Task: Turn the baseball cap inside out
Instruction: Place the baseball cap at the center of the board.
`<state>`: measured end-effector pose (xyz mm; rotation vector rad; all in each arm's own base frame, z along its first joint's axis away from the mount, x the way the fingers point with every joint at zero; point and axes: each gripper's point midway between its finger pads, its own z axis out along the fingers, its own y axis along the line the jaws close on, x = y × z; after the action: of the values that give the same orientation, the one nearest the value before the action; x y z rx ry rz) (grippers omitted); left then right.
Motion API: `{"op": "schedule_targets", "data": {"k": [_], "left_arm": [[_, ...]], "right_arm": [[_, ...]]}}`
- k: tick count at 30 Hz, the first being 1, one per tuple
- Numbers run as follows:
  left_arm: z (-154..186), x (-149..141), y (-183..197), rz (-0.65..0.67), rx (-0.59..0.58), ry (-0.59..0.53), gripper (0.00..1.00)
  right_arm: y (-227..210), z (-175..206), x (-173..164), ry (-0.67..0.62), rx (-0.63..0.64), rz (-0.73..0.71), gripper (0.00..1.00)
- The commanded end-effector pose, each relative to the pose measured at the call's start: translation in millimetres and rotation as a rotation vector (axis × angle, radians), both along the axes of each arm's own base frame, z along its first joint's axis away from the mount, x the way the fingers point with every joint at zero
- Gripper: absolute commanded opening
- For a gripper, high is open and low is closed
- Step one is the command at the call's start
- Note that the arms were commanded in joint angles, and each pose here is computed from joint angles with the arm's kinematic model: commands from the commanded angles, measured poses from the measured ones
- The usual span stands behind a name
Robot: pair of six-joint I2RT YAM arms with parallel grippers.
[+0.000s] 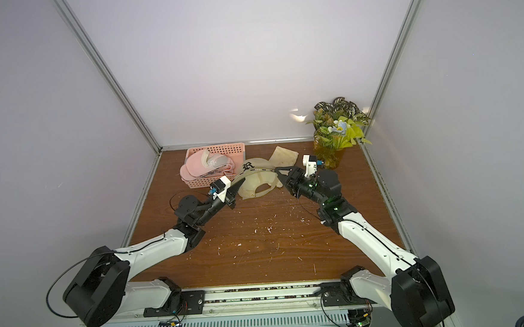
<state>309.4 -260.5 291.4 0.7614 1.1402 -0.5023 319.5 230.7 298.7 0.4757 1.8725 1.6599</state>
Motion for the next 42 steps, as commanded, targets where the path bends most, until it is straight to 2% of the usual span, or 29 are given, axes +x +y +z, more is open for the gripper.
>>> {"op": "schedule_targets", "data": {"k": [1,6,10,11,14,16,18,20,22,24,28,33,37,42], "left_arm": [[16,-13,-4,-0.050,-0.019,-0.077,0.00],[19,-21,-11,-0.104,-0.013,-0.093,0.00],[19,-30,-17,-0.144,0.003,-0.116,0.00],[19,-32,-18,-0.154,0.007,-0.120,0.02],[21,-37,-19,-0.173,0.009,-0.132,0.15],[22,-41,-17,-0.176,0.006,-0.135,0.44],[20,-47,-14,-0.182,0.008,-0.135,0.70],[16,-56,-9,-0.188,0.010,-0.137,0.85],[6,-68,-2,-0.194,0.023,-0.131,0.94],[-1,-77,6,-0.187,0.024,-0.097,0.97],[-9,-79,22,-0.124,0.006,0.040,0.99],[-5,-48,64,0.128,-0.209,0.327,0.99],[-2,-37,90,0.243,-0.427,0.519,0.98],[-7,-34,95,0.287,-0.466,0.645,0.98]], "right_arm": [[-2,13,4,-0.044,0.026,-0.021,0.47],[2,2,8,-0.026,0.008,-0.004,0.46],[7,-4,10,-0.020,-0.004,0.019,0.40],[8,-5,10,-0.025,-0.008,0.021,0.38],[5,-5,12,-0.051,-0.039,0.006,0.26],[1,-3,12,-0.080,-0.064,-0.021,0.12],[-5,1,12,-0.114,-0.092,-0.052,0.03],[-8,6,11,-0.155,-0.123,-0.064,0.00],[-10,10,9,-0.192,-0.157,-0.063,0.00],[-8,11,7,-0.235,-0.206,-0.047,0.00],[-8,18,-2,-0.426,-0.338,-0.026,0.00],[7,16,-20,-0.596,-0.384,0.077,0.00],[32,1,-34,-0.667,-0.403,0.187,0.00],[66,-12,-50,-0.739,-0.452,0.249,0.00]]}}
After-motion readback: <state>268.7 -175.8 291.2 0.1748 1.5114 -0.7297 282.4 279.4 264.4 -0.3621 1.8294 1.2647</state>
